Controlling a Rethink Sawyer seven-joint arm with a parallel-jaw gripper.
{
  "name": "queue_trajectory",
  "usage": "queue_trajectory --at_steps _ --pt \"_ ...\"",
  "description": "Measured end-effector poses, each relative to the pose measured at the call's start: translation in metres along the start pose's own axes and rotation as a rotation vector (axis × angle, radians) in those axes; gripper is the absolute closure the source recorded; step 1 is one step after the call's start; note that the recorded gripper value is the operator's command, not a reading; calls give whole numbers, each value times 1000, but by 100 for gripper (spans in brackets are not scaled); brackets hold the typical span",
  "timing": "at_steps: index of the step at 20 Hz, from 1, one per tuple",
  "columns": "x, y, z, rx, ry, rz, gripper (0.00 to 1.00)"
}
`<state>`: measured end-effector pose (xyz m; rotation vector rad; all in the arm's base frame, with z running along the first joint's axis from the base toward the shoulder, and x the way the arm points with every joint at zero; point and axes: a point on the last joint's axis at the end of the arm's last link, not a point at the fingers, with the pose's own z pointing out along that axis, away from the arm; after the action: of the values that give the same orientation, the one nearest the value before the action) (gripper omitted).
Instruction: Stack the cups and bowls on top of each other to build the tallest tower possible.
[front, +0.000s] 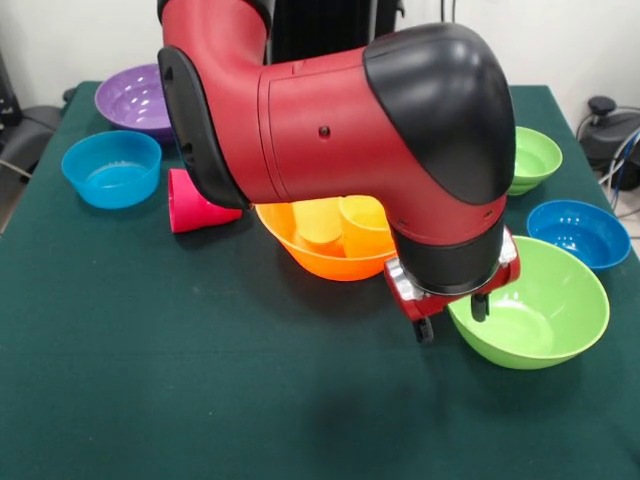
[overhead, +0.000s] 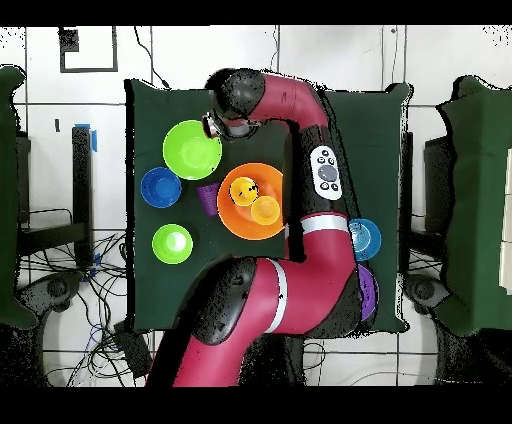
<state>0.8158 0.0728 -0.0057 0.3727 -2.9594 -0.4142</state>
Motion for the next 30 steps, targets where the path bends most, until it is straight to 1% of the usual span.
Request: queue_trajectory --at_steps 3,14,15,30 --pt "2 0 6 -4 7 1 0" --pt "2 0 7 -5 7 2 0" --pt "2 0 7 -5 7 2 100" --pt "2 0 7 -5 8 2 100"
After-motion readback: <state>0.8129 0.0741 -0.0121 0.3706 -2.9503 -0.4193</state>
